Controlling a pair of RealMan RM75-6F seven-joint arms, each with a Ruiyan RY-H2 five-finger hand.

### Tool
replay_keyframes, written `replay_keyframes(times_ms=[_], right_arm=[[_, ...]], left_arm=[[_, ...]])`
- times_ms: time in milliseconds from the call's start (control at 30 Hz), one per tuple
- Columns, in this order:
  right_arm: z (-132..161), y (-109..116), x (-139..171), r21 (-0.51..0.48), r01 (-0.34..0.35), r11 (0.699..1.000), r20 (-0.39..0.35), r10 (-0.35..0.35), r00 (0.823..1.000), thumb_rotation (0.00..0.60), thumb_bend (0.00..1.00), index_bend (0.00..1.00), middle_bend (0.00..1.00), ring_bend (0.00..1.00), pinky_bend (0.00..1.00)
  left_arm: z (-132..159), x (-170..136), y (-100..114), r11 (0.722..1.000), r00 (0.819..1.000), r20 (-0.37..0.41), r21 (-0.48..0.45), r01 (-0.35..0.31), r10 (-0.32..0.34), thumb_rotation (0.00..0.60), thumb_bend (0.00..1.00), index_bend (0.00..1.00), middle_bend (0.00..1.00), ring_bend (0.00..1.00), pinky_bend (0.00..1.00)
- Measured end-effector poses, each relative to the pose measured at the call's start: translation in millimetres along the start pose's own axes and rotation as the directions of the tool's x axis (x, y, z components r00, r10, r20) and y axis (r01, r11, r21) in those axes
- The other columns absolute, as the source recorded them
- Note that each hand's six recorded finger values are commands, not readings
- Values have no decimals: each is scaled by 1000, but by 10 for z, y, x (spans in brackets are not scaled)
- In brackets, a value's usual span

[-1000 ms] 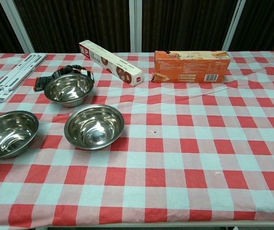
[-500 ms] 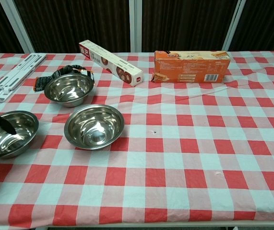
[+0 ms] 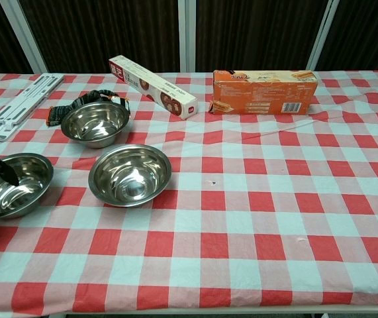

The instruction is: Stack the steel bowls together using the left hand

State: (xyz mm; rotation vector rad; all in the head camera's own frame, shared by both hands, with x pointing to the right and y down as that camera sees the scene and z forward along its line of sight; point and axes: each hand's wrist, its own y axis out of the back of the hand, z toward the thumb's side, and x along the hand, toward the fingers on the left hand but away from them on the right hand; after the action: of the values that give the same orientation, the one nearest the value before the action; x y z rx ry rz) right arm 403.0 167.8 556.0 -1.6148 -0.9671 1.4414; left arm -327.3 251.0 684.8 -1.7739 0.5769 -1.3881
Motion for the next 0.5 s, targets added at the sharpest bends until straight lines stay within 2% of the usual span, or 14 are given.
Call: replay_keyframes(times_ms=[233,500], right_arm=[[-60,14,0,-8,2,1000,16,-2,1000,600,23,0,0,0,0],[-115,-10,23,-12,-7,1000,24,8,1000,600,24,0,0,0,0]], left_arm=[[27,104,-88,998,1000,25,60,1,-2,600,186,420,441,364,451],[68,214,-157,996,999,43,85,6,-9,600,227,476,494,438,536]])
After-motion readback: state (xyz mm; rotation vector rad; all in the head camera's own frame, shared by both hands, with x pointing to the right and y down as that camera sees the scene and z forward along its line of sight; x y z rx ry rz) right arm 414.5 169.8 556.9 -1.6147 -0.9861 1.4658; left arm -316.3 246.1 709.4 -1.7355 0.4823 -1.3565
